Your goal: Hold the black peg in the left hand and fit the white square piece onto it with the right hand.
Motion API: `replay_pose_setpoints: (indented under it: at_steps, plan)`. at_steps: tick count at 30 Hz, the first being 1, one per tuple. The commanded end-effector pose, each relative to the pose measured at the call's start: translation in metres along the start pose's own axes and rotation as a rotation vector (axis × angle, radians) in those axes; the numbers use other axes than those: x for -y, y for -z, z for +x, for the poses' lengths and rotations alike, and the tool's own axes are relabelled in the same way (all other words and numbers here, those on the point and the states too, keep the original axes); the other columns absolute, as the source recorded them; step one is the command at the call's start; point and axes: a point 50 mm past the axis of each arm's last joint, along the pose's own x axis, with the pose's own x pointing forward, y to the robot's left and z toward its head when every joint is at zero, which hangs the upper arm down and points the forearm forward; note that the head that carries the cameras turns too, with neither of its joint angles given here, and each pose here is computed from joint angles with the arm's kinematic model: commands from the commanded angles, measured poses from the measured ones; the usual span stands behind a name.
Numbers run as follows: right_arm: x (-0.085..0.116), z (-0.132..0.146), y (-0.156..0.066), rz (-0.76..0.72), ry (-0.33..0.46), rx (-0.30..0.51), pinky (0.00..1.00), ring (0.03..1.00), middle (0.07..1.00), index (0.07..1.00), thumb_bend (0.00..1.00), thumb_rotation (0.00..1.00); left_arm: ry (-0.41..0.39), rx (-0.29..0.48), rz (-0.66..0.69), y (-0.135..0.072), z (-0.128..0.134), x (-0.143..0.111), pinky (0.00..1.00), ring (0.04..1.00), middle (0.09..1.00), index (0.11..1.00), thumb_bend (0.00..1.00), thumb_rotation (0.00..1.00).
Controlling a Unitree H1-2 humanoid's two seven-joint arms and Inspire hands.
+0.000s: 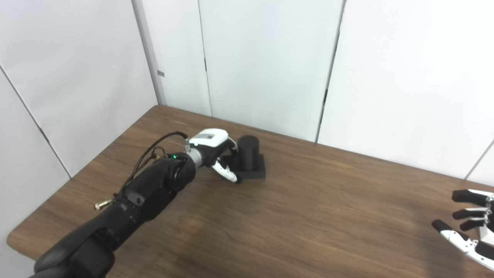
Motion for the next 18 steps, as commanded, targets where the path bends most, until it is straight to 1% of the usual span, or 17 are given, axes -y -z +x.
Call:
replay_pose_setpoints:
  at_steps: [1,5,7,9,11,13,15,16,18]
  plan:
    - [0.006,0.009,-0.011,-0.002,0.024,0.079,0.39,0.526,0.65,0.616,0.49,0.0,0.087,0.136,0.018,-0.025,0.002,0.033,0.89,0.931,0.857,0.485,0.52,0.07]
    - [0.005,0.01,-0.009,0.007,0.026,0.071,0.41,0.54,0.655,0.615,0.49,0.0,0.064,0.23,0.042,-0.038,0.002,0.041,0.85,0.937,0.909,0.487,0.52,0.07]
    - [0.005,0.01,-0.007,0.011,0.029,0.06,0.43,0.553,0.663,0.616,0.49,0.0,0.057,0.277,0.051,-0.046,0.002,0.046,0.85,0.942,0.926,0.49,0.52,0.08]
    - [0.004,0.01,-0.005,0.008,0.034,0.058,0.43,0.556,0.666,0.618,0.49,0.0,0.044,0.321,0.062,-0.056,0.003,0.052,0.84,0.943,0.931,0.491,0.52,0.08]
    - [0.002,0.01,-0.001,0.004,0.036,0.067,0.43,0.553,0.664,0.617,0.5,0.0,0.031,0.368,0.073,-0.066,0.005,0.06,0.82,0.93,0.928,0.491,0.52,0.07]
    - [0.001,0.01,0.003,0.002,0.036,0.072,0.43,0.557,0.666,0.622,0.5,0.0,0.034,0.412,0.075,-0.077,0.006,0.068,0.81,0.929,0.934,0.491,0.52,0.07]
    - [0.0,0.01,0.005,-0.003,0.036,0.078,0.43,0.558,0.668,0.624,0.51,0.0,0.039,0.448,0.08,-0.087,0.006,0.074,0.82,0.938,0.941,0.492,0.52,0.07]
    - [-0.001,0.01,0.006,-0.005,0.035,0.081,0.43,0.559,0.668,0.627,0.51,0.0,0.037,0.461,0.083,-0.09,0.006,0.076,0.81,0.927,0.934,0.492,0.52,0.07]
    - [-0.002,0.01,0.01,-0.014,0.037,0.097,0.43,0.553,0.662,0.627,0.52,0.0,0.038,0.513,0.09,-0.102,0.007,0.084,0.79,0.912,0.922,0.492,0.52,0.07]
